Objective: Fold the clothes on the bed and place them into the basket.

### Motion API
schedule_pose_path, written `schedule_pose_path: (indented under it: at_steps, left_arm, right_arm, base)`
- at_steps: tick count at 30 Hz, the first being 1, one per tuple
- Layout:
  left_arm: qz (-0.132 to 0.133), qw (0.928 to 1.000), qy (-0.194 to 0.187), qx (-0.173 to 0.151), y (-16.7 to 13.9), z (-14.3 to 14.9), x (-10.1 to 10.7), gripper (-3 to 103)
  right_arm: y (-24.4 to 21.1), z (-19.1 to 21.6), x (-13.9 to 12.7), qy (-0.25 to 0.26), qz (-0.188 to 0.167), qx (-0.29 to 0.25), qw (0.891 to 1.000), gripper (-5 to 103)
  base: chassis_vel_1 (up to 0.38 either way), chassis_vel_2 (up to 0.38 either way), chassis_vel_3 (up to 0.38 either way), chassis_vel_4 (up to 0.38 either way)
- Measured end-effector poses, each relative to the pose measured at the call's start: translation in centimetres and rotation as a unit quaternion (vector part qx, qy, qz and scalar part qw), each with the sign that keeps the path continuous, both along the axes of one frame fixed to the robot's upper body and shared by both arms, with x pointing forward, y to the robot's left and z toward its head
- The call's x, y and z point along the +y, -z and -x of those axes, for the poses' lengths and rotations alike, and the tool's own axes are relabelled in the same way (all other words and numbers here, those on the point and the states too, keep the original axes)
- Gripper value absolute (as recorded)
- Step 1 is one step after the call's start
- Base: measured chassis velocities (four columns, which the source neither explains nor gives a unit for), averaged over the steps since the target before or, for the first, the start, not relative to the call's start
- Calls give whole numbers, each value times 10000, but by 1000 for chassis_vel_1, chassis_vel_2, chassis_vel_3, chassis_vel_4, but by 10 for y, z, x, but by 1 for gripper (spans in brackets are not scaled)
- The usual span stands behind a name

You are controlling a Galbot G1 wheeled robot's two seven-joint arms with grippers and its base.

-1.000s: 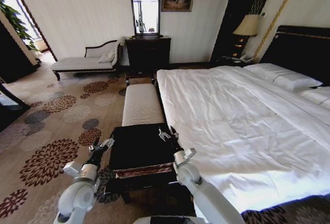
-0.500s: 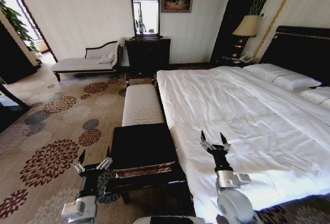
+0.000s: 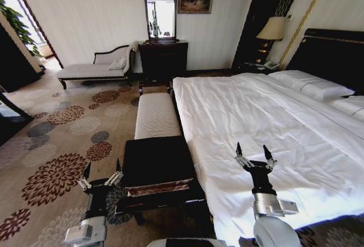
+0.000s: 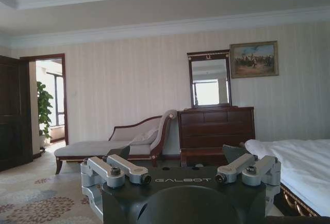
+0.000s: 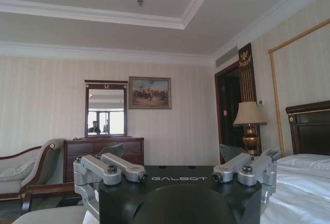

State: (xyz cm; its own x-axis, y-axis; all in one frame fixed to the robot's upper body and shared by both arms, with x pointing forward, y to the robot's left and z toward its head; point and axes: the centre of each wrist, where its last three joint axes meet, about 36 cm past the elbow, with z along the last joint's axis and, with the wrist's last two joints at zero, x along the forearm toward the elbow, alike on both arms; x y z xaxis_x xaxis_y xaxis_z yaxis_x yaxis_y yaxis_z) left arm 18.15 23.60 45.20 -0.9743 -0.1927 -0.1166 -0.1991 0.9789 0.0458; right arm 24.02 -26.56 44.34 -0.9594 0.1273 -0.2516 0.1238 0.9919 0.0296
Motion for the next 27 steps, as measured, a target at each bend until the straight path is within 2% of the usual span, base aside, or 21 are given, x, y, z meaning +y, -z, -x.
schedule_pose_path:
  at_steps: [27]
  left_arm:
    - [23, 10000, 11, 21, 1, -1, 0, 100]
  right_arm:
    - [2, -1, 1, -25, -45, 20, 10000, 100]
  base:
    - [0, 0, 0, 0]
